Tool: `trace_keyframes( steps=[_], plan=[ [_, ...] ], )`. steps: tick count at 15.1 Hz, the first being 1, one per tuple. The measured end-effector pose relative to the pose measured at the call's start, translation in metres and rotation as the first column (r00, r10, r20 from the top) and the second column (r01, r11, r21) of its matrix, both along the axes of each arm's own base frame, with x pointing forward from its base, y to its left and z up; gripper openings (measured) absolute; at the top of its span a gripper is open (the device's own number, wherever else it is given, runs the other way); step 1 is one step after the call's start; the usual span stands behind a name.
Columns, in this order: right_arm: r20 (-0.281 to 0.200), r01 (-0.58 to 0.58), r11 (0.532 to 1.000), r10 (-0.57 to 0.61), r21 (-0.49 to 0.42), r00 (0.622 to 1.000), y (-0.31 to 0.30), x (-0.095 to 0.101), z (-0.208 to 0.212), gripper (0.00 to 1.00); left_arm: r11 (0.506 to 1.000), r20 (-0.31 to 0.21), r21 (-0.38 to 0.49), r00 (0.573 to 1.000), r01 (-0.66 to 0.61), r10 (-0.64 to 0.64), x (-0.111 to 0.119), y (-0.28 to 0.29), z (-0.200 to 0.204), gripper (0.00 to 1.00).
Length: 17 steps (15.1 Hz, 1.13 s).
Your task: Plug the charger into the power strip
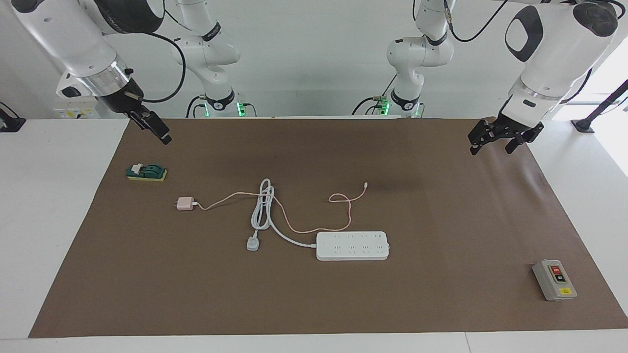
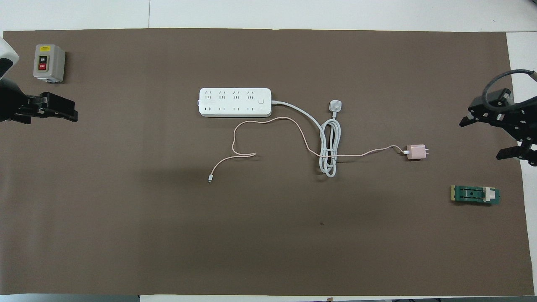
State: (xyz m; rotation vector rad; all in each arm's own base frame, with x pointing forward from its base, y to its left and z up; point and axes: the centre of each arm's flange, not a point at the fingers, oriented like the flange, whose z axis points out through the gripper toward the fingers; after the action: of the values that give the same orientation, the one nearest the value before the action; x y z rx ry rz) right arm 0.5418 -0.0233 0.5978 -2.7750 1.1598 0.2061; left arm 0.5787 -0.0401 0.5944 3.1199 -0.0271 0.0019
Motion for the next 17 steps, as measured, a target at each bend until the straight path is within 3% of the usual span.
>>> trace_keyframes(
  steps=[2,5,8,10,13,15,17],
  plan=[
    [-0.052,0.102,0.993,-0.100,0.051,0.994,0.006,0.007,-0.019,1.00,0.997,0.009,-0.074,0.999,-0.030,0.031,0.000,0.001,0.008,1.00],
    [-0.097,0.206,0.974,-0.197,0.091,0.976,0.007,0.038,-0.073,1.00,0.973,0.001,-0.220,0.998,-0.064,0.066,0.000,0.003,0.016,1.00],
    [-0.129,0.262,0.957,-0.246,0.127,0.961,0.005,0.063,-0.121,1.00,0.887,-0.037,-0.454,0.997,-0.083,0.074,0.002,-0.020,0.018,1.00],
    [-0.158,0.298,0.942,-0.274,0.157,0.949,0.001,0.071,-0.144,1.00,0.799,-0.073,-0.592,0.994,-0.106,0.078,0.008,-0.032,0.015,1.00],
    [-0.218,0.363,0.912,-0.321,0.193,0.922,-0.009,0.072,-0.168,1.00,0.625,-0.110,-0.771,0.992,-0.125,0.062,0.023,-0.035,-0.001,1.00],
    [-0.272,0.433,0.880,-0.376,0.196,0.886,-0.028,0.072,-0.194,1.00,0.492,-0.128,-0.860,0.991,-0.132,0.042,0.033,-0.037,-0.026,1.00],
    [-0.290,0.515,0.840,-0.456,0.174,0.842,-0.043,0.076,-0.209,1.00,0.362,-0.125,-0.924,0.992,-0.124,0.021,0.042,-0.039,-0.064,1.00]
  ],
)
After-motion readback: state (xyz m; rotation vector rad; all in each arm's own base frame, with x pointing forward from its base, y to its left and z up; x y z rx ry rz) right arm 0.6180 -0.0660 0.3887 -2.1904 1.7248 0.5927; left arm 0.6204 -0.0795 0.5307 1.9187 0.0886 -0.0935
